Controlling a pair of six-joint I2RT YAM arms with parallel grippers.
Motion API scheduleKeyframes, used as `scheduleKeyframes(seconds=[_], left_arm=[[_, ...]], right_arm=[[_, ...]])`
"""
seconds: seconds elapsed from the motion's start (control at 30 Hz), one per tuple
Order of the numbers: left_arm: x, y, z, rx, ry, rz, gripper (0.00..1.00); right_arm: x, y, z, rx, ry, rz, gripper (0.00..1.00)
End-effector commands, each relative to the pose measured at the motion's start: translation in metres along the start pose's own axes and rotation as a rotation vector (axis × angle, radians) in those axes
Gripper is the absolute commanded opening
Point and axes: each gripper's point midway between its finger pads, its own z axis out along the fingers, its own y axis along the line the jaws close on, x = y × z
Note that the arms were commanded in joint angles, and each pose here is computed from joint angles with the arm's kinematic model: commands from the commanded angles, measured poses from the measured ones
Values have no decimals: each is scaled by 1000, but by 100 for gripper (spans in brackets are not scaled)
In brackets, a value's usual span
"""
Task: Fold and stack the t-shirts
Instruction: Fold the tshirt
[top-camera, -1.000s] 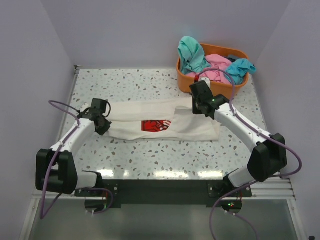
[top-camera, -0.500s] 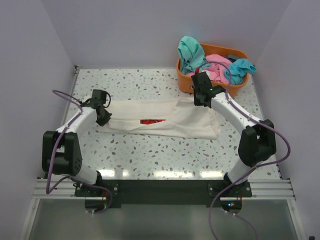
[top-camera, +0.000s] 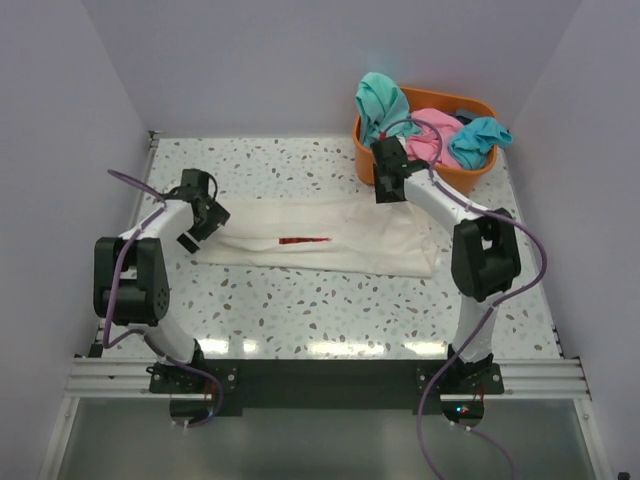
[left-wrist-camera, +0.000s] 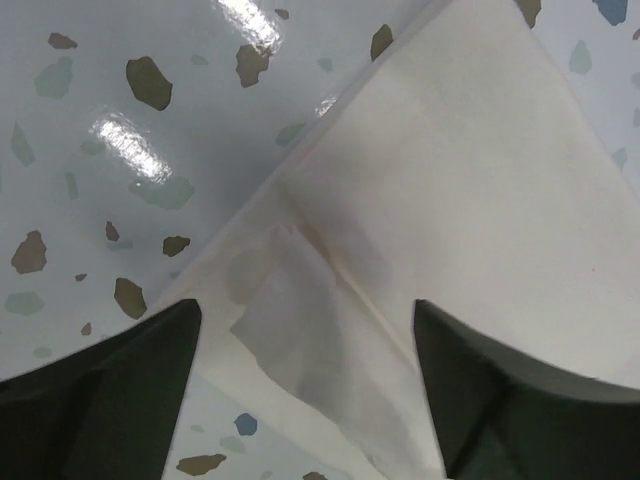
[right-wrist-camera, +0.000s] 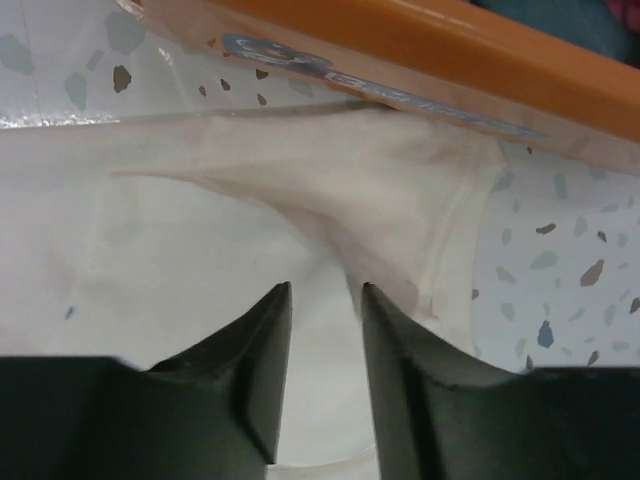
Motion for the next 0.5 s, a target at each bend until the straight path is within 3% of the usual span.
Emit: scheduleKeyframes(seconds=[0.0, 0.13, 0.17, 0.23, 0.47], left_arm=[[-15, -8, -14, 53, -38, -13, 100], [-25, -15, -39, 132, -76, -22, 100], [-25, -16, -42, 143, -76, -18, 100], [-26, -20, -48, 173, -79, -13, 100], [8, -57, -41, 291, 12, 91, 100]], right_arm=[[-35, -5, -19, -3, -92, 51, 52], [-30, 3, -38, -87, -94, 62, 63], [-25, 2, -47, -100, -93, 77, 79], [-16, 4, -56, -120, -93, 86, 99], [58, 7, -56, -145, 14, 145, 99]])
